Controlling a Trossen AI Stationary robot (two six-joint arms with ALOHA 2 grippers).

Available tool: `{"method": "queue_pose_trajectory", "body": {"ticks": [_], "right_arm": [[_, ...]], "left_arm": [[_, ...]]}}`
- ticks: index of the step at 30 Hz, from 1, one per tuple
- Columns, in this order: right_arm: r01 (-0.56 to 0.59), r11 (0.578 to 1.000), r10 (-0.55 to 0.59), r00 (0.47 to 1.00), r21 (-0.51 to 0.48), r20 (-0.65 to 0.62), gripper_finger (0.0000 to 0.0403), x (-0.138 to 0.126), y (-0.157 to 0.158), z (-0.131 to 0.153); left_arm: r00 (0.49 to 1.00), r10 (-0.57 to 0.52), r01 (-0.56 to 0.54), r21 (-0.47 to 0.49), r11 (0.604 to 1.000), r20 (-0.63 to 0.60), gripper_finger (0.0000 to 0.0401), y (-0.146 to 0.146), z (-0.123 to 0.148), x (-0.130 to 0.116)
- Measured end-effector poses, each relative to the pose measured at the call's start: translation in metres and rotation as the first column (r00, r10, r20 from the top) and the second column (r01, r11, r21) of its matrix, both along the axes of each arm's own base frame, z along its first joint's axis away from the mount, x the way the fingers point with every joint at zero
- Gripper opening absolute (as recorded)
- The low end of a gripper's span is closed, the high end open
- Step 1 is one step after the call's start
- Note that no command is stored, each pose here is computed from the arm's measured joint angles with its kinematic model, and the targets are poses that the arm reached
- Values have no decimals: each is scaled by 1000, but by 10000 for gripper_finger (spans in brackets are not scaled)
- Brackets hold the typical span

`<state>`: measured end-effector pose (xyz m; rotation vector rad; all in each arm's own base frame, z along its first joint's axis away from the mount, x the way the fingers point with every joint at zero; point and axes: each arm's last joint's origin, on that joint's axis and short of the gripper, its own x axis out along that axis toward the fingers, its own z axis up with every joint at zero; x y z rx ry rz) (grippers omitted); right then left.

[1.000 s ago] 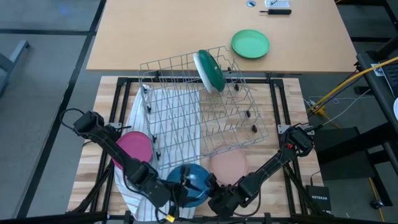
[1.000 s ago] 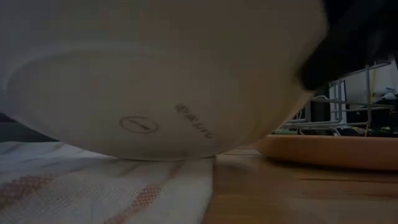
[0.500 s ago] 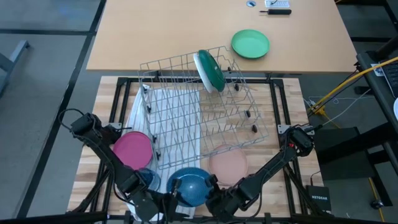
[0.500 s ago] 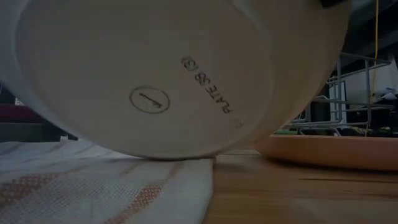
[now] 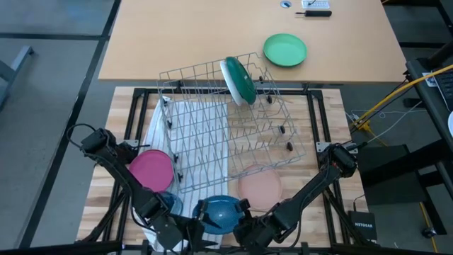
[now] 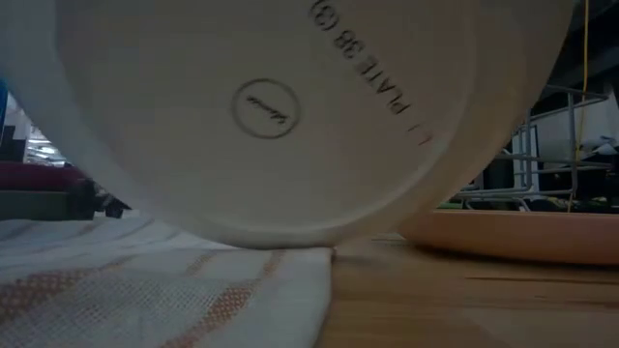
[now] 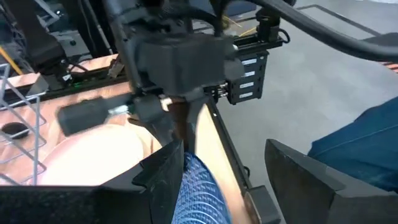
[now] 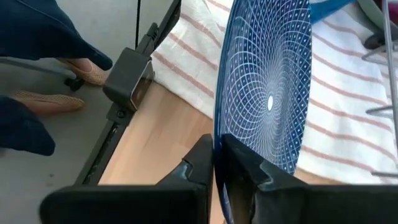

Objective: Sort dishes
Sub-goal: Put the blue plate into the dish rack

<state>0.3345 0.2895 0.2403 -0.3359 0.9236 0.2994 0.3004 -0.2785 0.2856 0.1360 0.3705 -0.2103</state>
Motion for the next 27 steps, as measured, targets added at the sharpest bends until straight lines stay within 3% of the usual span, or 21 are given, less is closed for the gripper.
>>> {"method": "queue_pose_trajectory", "body": {"ticks": [17,27], "right_arm": [[28,999,-28,999,16,-23,15,-1,-1,24],[27,999,-27,999,17,-24,19,-1,-1,24]], "left_arm": [[993,37,-48,-95,994,-110,214,2,-10,-1],[983,78,-88,-51,995,-166,214,4,-33,11]]}}
